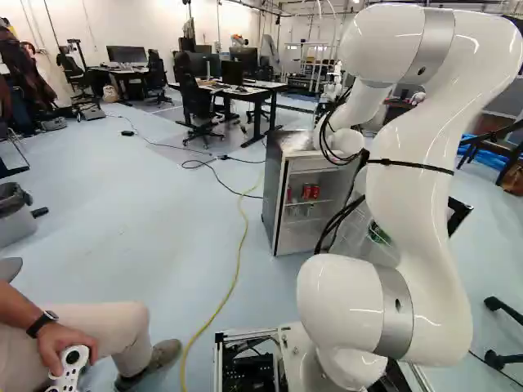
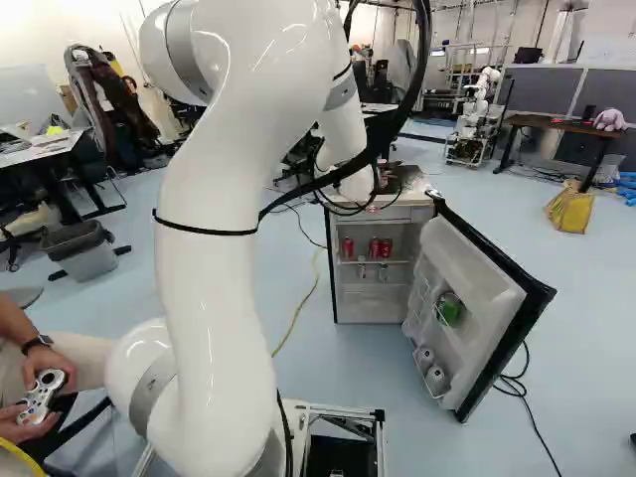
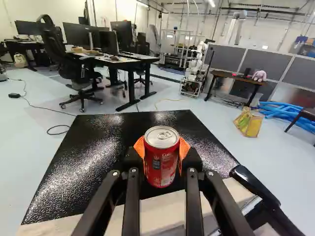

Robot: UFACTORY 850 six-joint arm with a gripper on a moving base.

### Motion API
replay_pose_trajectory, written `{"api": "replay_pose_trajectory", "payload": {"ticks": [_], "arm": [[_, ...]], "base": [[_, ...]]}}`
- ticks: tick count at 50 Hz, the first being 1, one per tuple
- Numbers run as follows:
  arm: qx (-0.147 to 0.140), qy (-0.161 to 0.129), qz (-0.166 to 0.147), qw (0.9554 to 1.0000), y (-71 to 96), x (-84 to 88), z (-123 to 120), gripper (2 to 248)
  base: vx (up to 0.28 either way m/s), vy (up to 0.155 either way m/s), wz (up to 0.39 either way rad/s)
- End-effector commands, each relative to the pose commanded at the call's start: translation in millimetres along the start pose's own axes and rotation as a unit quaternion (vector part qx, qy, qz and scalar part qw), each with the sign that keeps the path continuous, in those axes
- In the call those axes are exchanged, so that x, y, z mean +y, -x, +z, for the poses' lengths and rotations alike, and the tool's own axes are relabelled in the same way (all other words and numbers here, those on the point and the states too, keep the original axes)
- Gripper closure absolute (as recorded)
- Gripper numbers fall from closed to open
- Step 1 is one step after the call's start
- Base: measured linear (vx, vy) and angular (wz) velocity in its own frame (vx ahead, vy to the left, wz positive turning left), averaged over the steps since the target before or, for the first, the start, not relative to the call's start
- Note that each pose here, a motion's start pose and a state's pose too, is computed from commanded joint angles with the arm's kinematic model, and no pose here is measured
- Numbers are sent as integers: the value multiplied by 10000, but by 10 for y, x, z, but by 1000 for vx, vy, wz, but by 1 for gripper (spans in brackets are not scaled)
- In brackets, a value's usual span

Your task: Grab a drink from the fridge

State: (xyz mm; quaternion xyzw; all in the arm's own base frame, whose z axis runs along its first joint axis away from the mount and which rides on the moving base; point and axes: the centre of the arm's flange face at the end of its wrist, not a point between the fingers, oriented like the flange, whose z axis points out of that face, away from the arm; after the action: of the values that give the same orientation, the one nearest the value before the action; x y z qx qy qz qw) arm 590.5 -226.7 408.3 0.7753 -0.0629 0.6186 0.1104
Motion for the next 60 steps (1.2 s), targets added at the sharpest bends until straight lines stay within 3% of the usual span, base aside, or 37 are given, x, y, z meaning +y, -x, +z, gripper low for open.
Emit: {"api": "replay_pose_trajectory", "payload": {"ticks": [19,60], "arm": [[-201,177,197,9994,34,14,119,163],[-267,183,217,9992,102,6,168,163]], "base": [[0,0,0],[0,0,0]]}}
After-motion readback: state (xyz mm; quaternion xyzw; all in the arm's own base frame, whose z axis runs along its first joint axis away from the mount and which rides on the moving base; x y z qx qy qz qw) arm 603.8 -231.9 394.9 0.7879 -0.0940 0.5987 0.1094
